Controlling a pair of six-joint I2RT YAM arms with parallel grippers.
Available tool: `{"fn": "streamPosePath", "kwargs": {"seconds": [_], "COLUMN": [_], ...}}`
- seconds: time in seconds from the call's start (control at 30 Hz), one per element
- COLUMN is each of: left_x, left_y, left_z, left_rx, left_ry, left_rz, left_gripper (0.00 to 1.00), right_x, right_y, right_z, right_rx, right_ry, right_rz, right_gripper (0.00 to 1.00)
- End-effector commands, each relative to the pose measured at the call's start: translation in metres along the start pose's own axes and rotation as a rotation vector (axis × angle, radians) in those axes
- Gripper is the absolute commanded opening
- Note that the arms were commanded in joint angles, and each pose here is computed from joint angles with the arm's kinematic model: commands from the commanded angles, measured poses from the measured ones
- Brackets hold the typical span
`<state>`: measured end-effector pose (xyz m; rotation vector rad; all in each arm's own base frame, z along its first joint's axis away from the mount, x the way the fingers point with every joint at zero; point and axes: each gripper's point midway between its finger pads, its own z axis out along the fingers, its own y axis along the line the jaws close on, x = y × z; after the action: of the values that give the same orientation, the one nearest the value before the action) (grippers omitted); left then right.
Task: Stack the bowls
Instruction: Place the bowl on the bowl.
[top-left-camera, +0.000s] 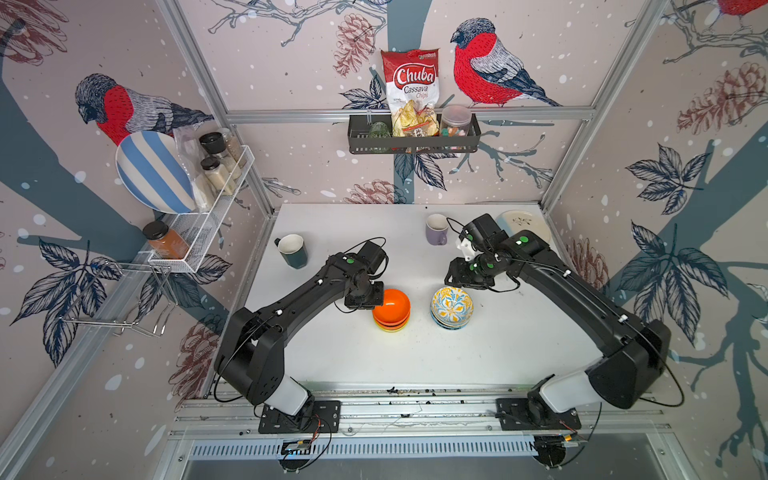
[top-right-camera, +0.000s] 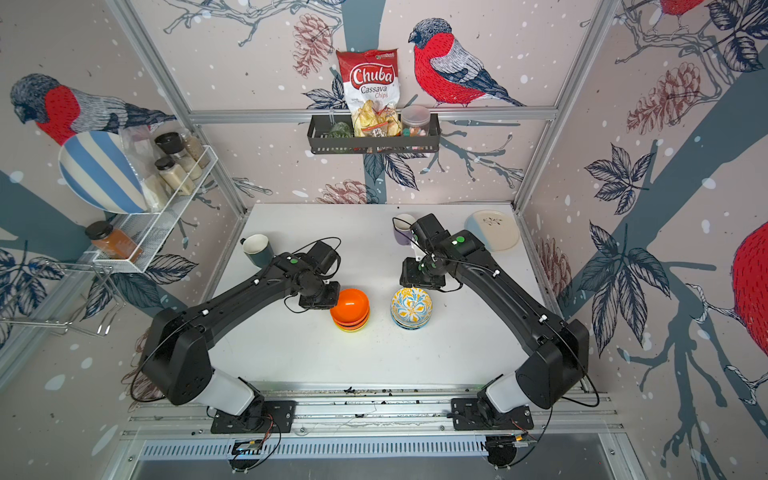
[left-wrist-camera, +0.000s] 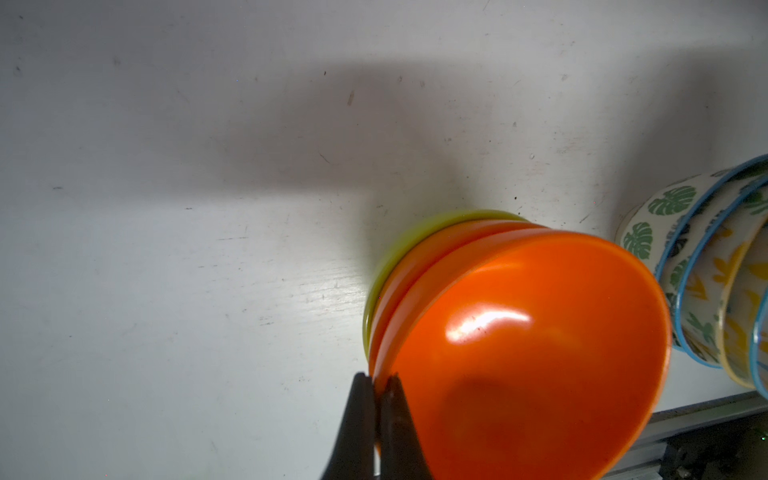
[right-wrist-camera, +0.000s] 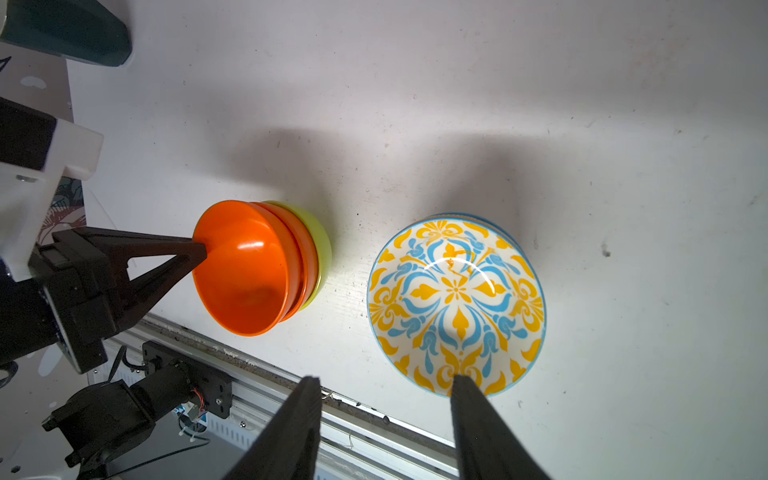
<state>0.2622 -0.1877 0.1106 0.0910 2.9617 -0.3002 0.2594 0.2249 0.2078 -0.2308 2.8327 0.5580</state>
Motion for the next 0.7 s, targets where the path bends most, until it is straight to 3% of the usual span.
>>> {"fn": "streamPosePath", "kwargs": {"seconds": [0.0, 0.67], "left_x": [-0.0040, -0.0008], "left_y": [-0.0044, -0.0020], "left_z": [0.0000, 0.0003], "left_rx": [0.026, 0.009], "left_ry": [-0.013, -0.016], "left_rz": [-0.002, 0.008], "left_gripper": [0.00, 0.00], "right_x": [-0.0038, -0.0004], "right_y": [0.0036, 0.0022], "right_z": [0.0010, 0.0046], "right_rx": [-0.015, 0.001], "right_ry": [-0.013, -0.004], "right_rz": [-0.019, -0.028], "right_gripper": [0.52, 0.52]}}
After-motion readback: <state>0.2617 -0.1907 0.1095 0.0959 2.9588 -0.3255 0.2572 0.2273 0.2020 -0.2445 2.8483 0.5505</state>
